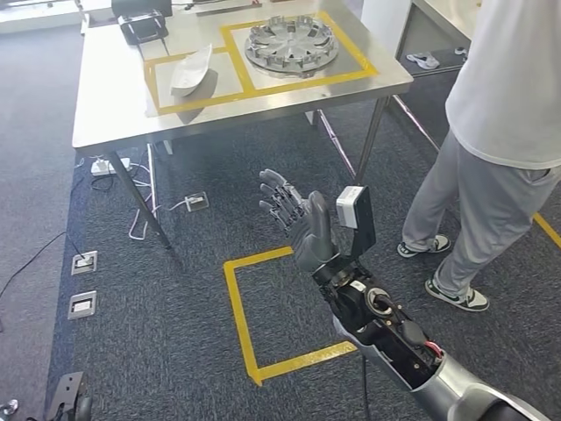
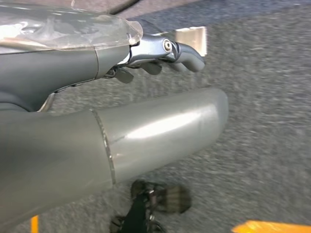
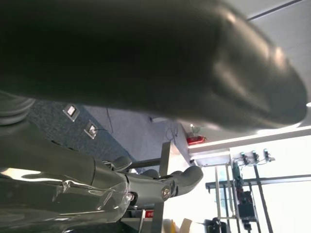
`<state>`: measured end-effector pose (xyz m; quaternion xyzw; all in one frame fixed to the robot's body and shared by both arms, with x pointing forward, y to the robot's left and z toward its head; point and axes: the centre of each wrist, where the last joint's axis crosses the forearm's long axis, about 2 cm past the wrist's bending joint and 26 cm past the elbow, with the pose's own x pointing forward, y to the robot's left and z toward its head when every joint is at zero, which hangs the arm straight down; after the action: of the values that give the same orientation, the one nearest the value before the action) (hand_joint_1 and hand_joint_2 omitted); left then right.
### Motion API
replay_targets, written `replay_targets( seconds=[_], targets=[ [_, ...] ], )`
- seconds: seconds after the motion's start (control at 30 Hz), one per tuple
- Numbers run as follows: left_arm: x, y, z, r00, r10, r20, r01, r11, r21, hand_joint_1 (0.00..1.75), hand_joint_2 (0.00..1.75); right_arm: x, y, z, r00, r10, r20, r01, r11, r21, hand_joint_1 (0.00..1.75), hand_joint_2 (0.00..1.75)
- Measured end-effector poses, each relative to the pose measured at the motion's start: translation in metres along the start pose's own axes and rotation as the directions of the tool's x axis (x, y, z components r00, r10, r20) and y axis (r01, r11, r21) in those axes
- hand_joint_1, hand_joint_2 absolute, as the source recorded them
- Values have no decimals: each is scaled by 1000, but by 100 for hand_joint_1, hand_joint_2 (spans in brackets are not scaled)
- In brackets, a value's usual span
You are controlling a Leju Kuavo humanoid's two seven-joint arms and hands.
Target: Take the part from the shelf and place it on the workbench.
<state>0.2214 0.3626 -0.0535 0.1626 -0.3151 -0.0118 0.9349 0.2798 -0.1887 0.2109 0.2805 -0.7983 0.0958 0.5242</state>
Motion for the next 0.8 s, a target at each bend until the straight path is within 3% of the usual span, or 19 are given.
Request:
replay_targets(
  seconds=[0.8],
  targets=[
    [-10, 0, 2, 1000, 3, -3, -3, 1000, 12, 0, 0, -5, -3, 0, 1000, 13, -2, -13, 1000, 4, 0, 0]
  ],
)
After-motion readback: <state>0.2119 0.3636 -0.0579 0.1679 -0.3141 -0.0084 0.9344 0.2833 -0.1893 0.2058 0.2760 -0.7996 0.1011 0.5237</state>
